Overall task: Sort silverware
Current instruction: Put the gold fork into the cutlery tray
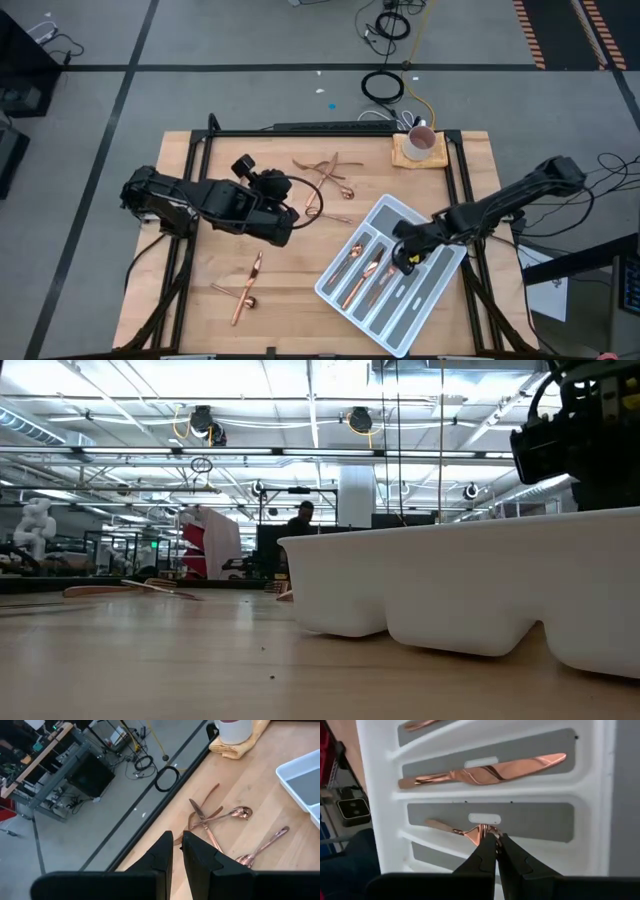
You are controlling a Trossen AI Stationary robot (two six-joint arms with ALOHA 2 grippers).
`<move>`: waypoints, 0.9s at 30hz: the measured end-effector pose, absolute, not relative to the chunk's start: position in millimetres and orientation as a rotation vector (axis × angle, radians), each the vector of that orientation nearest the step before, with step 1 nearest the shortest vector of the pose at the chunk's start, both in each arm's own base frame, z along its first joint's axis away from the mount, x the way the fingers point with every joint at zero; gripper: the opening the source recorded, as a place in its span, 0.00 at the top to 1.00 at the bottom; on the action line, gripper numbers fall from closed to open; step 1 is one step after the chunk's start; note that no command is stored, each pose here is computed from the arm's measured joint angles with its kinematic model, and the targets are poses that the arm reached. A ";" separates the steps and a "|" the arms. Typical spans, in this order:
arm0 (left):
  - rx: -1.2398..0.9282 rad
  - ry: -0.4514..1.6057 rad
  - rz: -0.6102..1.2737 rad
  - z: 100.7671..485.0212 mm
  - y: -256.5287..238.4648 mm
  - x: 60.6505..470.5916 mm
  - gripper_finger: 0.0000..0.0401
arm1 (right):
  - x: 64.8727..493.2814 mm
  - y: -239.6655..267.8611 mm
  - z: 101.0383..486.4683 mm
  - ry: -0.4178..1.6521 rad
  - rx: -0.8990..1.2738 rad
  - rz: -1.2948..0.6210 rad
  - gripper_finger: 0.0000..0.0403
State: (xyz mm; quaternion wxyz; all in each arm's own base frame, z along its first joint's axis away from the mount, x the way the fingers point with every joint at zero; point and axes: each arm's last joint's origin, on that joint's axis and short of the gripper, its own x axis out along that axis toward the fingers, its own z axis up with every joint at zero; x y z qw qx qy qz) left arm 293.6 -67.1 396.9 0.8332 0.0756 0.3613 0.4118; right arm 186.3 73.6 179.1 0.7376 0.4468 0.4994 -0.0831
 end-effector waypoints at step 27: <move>0.189 0.794 0.874 396.2 -66.1 291.1 0.88 | 185.1 77.8 169.2 1.155 0.936 -0.231 0.72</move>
